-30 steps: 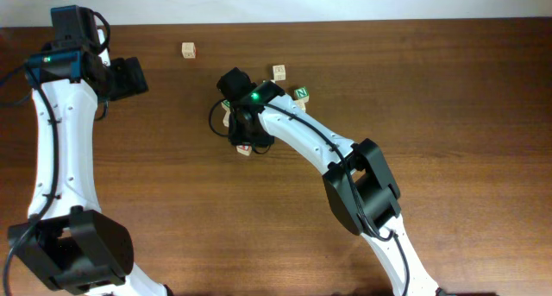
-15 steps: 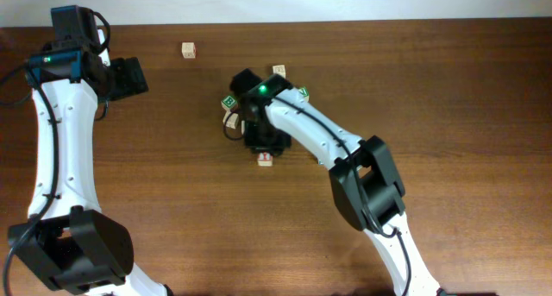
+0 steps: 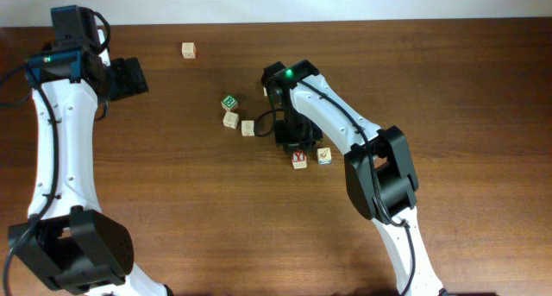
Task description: Rotate 5 blocks
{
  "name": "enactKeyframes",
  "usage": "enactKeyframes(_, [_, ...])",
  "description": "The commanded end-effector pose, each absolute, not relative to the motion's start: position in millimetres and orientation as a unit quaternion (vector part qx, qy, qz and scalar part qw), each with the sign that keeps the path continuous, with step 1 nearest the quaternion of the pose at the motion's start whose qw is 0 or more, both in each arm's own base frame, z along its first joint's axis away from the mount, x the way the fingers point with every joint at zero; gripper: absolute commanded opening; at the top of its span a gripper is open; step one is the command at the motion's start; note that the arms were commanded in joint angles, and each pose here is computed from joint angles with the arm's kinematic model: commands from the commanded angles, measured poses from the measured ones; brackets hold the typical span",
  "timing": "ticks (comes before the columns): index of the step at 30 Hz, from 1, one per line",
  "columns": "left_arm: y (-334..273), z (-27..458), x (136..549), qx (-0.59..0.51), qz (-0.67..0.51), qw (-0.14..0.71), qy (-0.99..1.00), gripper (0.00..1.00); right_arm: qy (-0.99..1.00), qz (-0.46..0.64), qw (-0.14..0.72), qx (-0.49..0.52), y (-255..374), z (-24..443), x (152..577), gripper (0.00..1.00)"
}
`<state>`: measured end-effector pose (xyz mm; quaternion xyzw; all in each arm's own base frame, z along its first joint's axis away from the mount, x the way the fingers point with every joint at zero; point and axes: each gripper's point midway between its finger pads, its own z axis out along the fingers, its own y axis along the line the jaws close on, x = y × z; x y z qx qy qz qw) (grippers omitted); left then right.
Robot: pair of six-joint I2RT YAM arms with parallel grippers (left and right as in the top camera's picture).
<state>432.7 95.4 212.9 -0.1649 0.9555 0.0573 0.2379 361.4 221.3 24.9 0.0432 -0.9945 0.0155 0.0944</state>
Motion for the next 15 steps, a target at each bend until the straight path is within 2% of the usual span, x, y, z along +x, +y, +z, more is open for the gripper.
enactKeyframes(1, [100.0, 219.4, 435.3, -0.175, 0.062, 0.247, 0.951, 0.99, -0.992, 0.040, 0.111, 0.041, 205.3, 17.4, 359.1, 0.26])
enactKeyframes(8, [100.0, 219.4, 435.3, -0.175, 0.062, 0.247, 0.951, 0.99, -0.992, 0.045, 0.113, 0.041, 203.4, 17.9, 357.7, 0.27])
enactKeyframes(9, [100.0, 219.4, 435.3, -0.175, 0.062, 0.247, 0.951, 0.99, -0.992, 0.046, 0.113, 0.041, 203.0, 17.8, 357.9, 0.35])
enactKeyframes(11, [100.0, 219.4, 435.3, -0.175, 0.062, 0.247, 0.951, 0.99, -0.992, 0.051, 0.110, 0.042, 201.5, 17.8, 359.1, 0.41])
enactKeyframes(15, [100.0, 219.4, 435.3, -0.175, 0.062, 0.247, 0.951, 0.99, -0.993, 0.048, 0.101, 0.042, 203.2, 16.8, 363.1, 0.43])
